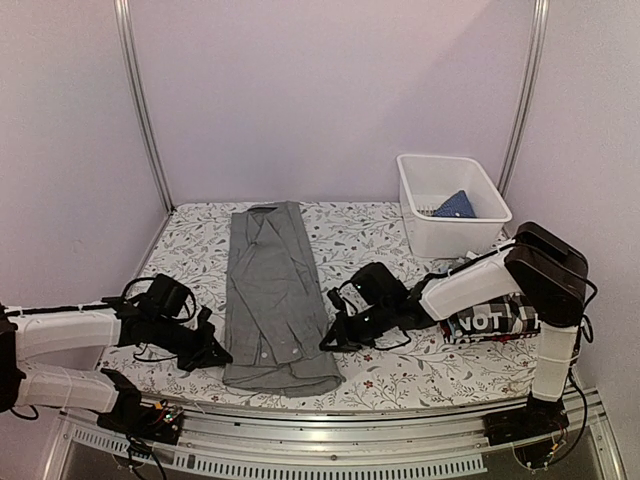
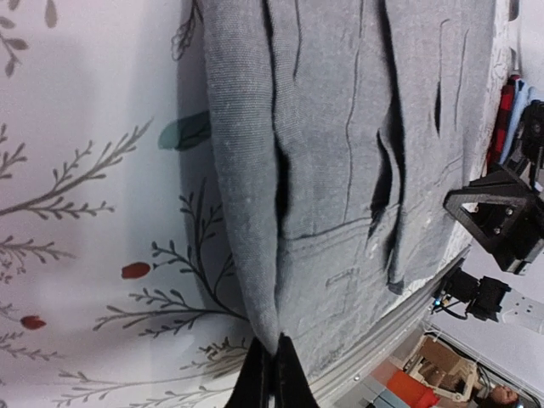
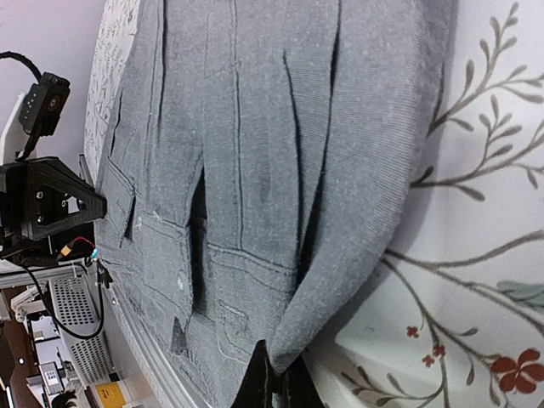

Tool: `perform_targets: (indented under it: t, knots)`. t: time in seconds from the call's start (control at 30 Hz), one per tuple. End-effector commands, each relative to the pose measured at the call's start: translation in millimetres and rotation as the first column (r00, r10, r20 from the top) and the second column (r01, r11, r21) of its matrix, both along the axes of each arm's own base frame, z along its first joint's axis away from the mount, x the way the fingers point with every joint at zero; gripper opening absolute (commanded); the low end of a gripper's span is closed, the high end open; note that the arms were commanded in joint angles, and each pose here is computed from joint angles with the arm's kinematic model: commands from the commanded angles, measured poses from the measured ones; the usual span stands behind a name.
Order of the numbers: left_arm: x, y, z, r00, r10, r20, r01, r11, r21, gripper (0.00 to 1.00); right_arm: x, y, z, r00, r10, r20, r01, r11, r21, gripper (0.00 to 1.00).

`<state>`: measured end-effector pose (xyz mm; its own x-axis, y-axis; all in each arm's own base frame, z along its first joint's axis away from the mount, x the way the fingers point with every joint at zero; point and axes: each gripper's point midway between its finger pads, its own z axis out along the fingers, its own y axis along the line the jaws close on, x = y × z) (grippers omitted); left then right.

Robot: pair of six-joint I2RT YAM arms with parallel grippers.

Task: Fold and stack the long sleeve shirts
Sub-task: Pick up the rectangle-folded shirt from the center of the board, then fold the rectangle-folded shirt at the center of the board.

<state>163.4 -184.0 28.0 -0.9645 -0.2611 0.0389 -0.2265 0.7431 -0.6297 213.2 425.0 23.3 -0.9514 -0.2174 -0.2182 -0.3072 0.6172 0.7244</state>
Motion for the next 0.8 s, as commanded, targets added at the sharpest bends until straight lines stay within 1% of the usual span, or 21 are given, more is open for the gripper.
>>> perform_targets:
  t: [0.0, 0.17, 0.3, 0.4, 0.43, 0.5, 0.53, 0.63, 0.67, 0.73, 0.77]
  knots:
    - [-13, 6, 10, 1.000, 0.011, -0.022, -0.011, 1.000, 0.017, 0.00, -12, 3, 36, 1.000, 0.010, 0.013, -0.011, 0.998, 0.055, 0.00]
    - [1, 1, 29, 0.999, 0.006, 0.035, -0.006, 1.000, 0.010, 0.00, -1, 12, 65, 0.999, 0.000, 0.043, -0.004, 0.995, 0.103, 0.00]
    - [28, -4, 45, 0.995, -0.005, 0.095, 0.004, 1.000, 0.002, 0.00, 26, 23, 84, 0.998, -0.031, 0.048, 0.022, 0.987, 0.162, 0.00]
    - [59, 1, 55, 0.991, 0.034, 0.132, -0.029, 0.999, -0.039, 0.00, 55, 30, 93, 0.997, -0.070, 0.036, 0.061, 0.976, 0.210, 0.00]
    - [72, 3, 60, 0.987, 0.050, 0.153, -0.042, 0.997, -0.061, 0.00, 62, 32, 88, 0.997, -0.073, 0.017, 0.067, 0.973, 0.220, 0.00]
    - [99, 11, 64, 0.978, 0.080, 0.191, -0.071, 0.996, -0.057, 0.00, 80, 36, 88, 0.995, -0.096, 0.003, 0.093, 0.964, 0.250, 0.00]
    - [112, 18, 62, 0.976, 0.096, 0.197, -0.089, 0.995, -0.047, 0.00, 91, 38, 83, 0.993, -0.113, -0.013, 0.113, 0.961, 0.252, 0.00]
    - [150, 29, 55, 0.965, 0.161, 0.205, -0.146, 0.985, -0.089, 0.00, 126, 45, 79, 0.989, -0.148, -0.020, 0.148, 0.951, 0.273, 0.00]
    - [166, 33, 54, 0.957, 0.187, 0.221, -0.167, 0.980, -0.104, 0.00, 137, 46, 67, 0.986, -0.167, -0.025, 0.168, 0.951, 0.261, 0.00]
    - [186, 36, 36, 0.958, 0.204, 0.199, -0.189, 0.978, -0.091, 0.00, 160, 48, 61, 0.978, -0.206, -0.020, 0.204, 0.943, 0.262, 0.00]
    - [196, 35, 30, 0.958, 0.206, 0.199, -0.192, 0.978, -0.086, 0.00, 170, 47, 48, 0.974, -0.226, -0.025, 0.226, 0.943, 0.246, 0.00]
